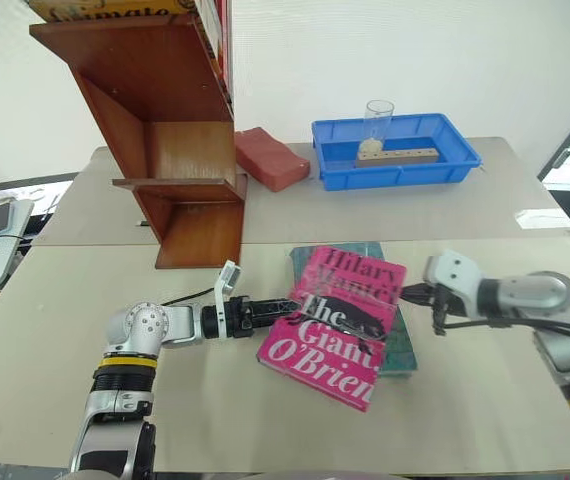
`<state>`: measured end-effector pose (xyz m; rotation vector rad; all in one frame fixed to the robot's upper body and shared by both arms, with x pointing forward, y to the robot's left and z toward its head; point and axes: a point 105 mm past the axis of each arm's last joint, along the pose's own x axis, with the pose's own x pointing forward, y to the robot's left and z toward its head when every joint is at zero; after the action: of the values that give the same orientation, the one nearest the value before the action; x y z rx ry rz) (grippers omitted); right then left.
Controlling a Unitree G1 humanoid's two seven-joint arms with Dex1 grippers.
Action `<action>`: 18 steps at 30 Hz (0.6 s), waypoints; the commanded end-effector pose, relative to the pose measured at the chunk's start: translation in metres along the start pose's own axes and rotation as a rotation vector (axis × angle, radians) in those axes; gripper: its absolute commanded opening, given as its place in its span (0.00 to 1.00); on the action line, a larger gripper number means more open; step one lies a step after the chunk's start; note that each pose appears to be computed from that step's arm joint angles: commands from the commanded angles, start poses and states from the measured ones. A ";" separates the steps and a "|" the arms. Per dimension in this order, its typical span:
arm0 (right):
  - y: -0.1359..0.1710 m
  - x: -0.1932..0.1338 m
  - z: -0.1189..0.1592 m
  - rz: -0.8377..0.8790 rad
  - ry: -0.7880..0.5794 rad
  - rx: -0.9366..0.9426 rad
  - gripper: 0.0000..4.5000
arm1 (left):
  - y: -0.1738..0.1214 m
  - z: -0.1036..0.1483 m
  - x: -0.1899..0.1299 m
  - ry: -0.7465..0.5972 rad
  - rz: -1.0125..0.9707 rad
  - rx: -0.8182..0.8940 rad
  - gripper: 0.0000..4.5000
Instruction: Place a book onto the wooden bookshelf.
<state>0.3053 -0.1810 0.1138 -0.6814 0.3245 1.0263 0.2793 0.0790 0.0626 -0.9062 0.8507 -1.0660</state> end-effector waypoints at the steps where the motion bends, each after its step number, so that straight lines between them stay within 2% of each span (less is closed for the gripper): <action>1: 0.003 0.006 0.018 0.036 -0.057 -0.041 0.01 | -0.002 0.001 -0.004 -0.029 0.001 0.029 1.00; 9: 0.004 0.010 0.030 0.056 -0.113 -0.050 0.01 | -0.009 0.005 -0.009 -0.123 -0.017 0.060 1.00; 12: 0.001 0.008 0.034 0.048 -0.124 -0.061 0.00 | -0.013 0.007 -0.011 -0.151 -0.023 0.074 0.84; 14: 0.000 0.006 0.037 0.042 -0.136 -0.063 0.00 | -0.016 0.008 -0.012 -0.161 -0.028 0.085 0.63; 15: -0.001 0.002 0.042 0.042 -0.148 -0.066 0.00 | -0.019 0.007 -0.015 -0.149 -0.024 0.116 0.56; 18: -0.002 -0.010 0.051 0.035 -0.172 -0.071 0.00 | -0.028 0.007 -0.023 -0.132 -0.029 0.173 0.27</action>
<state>0.2997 -0.1580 0.1283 -0.6276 0.2556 1.1301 0.2707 0.0952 0.0772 -0.8753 0.6817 -1.0235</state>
